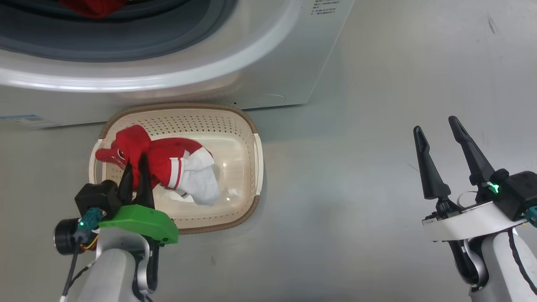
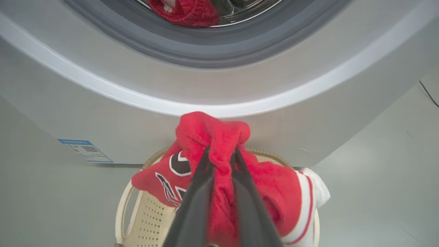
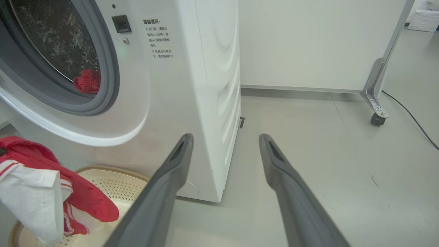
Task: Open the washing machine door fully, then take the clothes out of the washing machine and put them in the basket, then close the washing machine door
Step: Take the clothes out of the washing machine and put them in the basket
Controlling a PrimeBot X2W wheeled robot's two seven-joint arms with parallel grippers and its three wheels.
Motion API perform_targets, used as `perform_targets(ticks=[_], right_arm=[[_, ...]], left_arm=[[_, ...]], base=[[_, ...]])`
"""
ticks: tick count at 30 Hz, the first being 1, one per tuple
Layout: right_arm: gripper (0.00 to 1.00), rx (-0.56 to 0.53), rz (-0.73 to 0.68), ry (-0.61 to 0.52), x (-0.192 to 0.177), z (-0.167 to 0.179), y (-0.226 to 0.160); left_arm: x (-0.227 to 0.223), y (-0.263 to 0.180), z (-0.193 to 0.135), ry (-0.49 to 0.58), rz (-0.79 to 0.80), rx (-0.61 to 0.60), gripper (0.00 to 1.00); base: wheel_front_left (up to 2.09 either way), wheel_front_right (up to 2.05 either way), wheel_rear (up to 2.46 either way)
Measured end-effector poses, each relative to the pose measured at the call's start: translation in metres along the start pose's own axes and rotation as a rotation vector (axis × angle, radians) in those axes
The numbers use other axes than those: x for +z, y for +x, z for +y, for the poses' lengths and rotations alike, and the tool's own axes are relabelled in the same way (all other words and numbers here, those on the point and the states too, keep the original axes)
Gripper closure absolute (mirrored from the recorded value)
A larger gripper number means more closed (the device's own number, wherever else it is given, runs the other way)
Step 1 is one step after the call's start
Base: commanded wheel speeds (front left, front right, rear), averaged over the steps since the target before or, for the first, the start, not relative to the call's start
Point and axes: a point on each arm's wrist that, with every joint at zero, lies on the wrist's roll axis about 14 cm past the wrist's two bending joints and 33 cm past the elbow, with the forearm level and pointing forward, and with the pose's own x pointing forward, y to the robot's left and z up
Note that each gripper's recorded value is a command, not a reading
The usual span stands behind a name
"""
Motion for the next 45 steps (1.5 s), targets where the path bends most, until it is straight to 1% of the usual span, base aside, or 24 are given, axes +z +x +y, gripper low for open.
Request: perform_targets(ticks=[6, 11, 16, 17, 19, 27, 28, 29, 30, 33, 45], right_arm=[[0.00, -0.025, 0.000, 0.004, -0.002, -0.009, 0.004], [0.00, -0.048, 0.014, 0.022, -0.009, -0.016, 0.006], [0.00, -0.075, 0.028, 0.029, -0.015, -0.027, 0.008], [0.00, -0.082, 0.034, 0.028, -0.018, -0.030, 0.010], [0.00, -0.092, 0.039, 0.028, -0.020, -0.035, 0.011], [0.00, -0.128, 0.067, 0.010, -0.031, -0.051, 0.013], [0.00, -0.132, 0.071, 0.009, -0.032, -0.052, 0.012], [0.00, -0.136, 0.075, 0.010, -0.034, -0.053, 0.012], [0.00, -0.140, 0.079, 0.012, -0.035, -0.054, 0.011], [0.00, -0.141, 0.079, 0.013, -0.035, -0.055, 0.011], [0.00, -0.128, 0.058, 0.012, -0.028, -0.052, 0.017]], left_arm=[[-0.026, 0.025, -0.005, 0.033, 0.078, -0.014, 1.00], [-0.050, 0.045, 0.001, 0.047, 0.152, 0.005, 1.00], [-0.087, 0.056, 0.005, 0.054, 0.273, 0.022, 1.00], [-0.104, 0.058, 0.008, 0.057, 0.324, 0.031, 1.00], [-0.118, 0.061, 0.008, 0.056, 0.368, 0.034, 1.00], [-0.152, 0.078, 0.000, 0.046, 0.455, 0.023, 1.00], [-0.157, 0.078, 0.001, 0.048, 0.469, 0.025, 0.83], [-0.161, 0.077, 0.002, 0.050, 0.480, 0.028, 0.58], [-0.164, 0.077, 0.003, 0.051, 0.488, 0.032, 0.00], [-0.168, 0.076, 0.006, 0.054, 0.497, 0.044, 0.00], [-0.150, 0.077, 0.011, 0.080, 0.409, 0.051, 0.00]], base=[[0.00, 0.00, 0.00], [0.00, 0.00, 0.00], [0.00, 0.00, 0.00], [0.00, 0.00, 0.00], [0.00, 0.00, 0.00], [0.00, 0.00, 0.00], [0.00, 0.00, 0.00], [0.00, 0.00, 0.00], [0.00, 0.00, 0.00], [0.00, 0.00, 0.00], [0.00, 0.00, 0.00]])
